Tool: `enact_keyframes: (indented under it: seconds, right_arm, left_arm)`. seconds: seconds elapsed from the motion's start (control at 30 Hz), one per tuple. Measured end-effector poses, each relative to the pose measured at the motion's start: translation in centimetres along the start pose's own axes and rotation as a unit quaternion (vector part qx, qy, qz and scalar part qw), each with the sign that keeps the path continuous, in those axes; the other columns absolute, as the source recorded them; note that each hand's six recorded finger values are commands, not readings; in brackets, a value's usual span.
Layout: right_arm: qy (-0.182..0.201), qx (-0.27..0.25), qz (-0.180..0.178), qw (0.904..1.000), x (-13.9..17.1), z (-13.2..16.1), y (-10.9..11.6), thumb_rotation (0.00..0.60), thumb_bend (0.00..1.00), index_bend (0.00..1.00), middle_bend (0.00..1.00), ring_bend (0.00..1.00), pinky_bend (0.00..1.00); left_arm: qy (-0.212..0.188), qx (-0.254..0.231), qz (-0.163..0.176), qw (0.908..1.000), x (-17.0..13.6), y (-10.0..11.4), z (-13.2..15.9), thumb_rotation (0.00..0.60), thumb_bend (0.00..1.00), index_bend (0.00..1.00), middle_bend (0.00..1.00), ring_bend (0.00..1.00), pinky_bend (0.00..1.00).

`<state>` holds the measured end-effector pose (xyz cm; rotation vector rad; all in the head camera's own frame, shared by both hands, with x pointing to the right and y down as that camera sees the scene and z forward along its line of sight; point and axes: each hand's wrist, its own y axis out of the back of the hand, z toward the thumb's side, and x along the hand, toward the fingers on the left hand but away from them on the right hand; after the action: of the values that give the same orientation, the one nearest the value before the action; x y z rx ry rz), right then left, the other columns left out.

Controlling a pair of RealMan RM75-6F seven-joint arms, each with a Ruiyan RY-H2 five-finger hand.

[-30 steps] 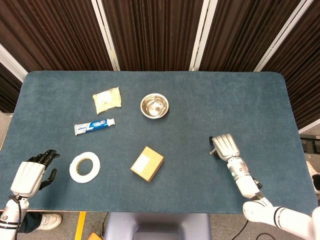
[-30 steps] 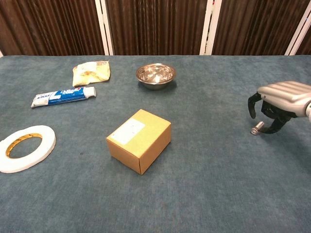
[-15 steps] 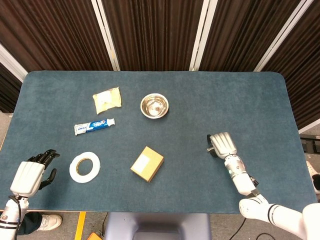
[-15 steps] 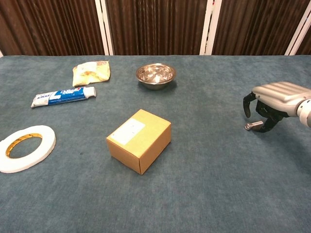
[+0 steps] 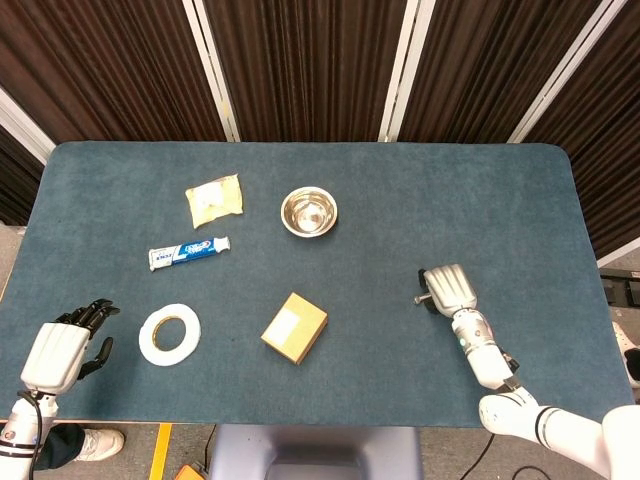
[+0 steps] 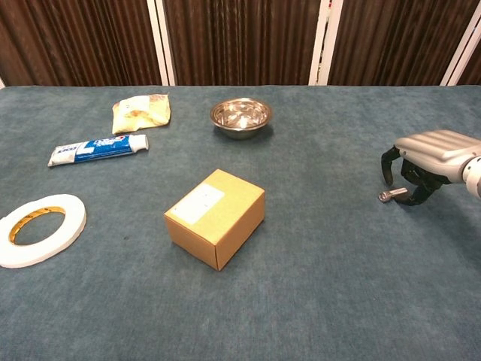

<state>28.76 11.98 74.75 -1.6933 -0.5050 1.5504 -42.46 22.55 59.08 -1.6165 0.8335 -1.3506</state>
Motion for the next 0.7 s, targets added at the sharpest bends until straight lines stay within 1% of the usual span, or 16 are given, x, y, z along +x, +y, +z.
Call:
enact_keyframes:
  seconds: [0.23, 0.4, 0.6, 0.7]
  right_arm:
    - [-0.002, 0.000, 0.004, 1.0000, 0.06, -0.34, -0.15, 0.600, 0.40, 0.58, 0.98, 0.84, 0.81]
    - [-0.003, 0.001, 0.011, 0.9999, 0.15, -0.49, -0.41, 0.600, 0.43, 0.56, 0.98, 0.84, 0.81]
    - [-0.002, 0.001, 0.014, 0.9999, 0.21, -0.61, -0.57, 0.600, 0.46, 0.59, 0.99, 0.85, 0.81]
    - [-0.001, 0.000, 0.013, 0.9999, 0.22, -0.66, -0.58, 0.600, 0.46, 0.63, 0.99, 0.85, 0.82]
  left_arm:
    - [0.000, 0.000, -0.001, 1.0000, 0.02, -0.05, 0.03, 0.600, 0.46, 0.31, 0.25, 0.38, 0.54]
    - [-0.001, 0.000, -0.001, 1.0000, 0.04, -0.06, 0.05, 0.600, 0.46, 0.31, 0.25, 0.38, 0.54]
    - [-0.001, 0.001, -0.001, 1.0000, 0.02, -0.09, 0.06, 0.600, 0.46, 0.31, 0.25, 0.38, 0.54]
    - [-0.002, 0.001, -0.001, 1.0000, 0.02, -0.07, 0.07, 0.600, 0.46, 0.31, 0.25, 0.38, 0.54]
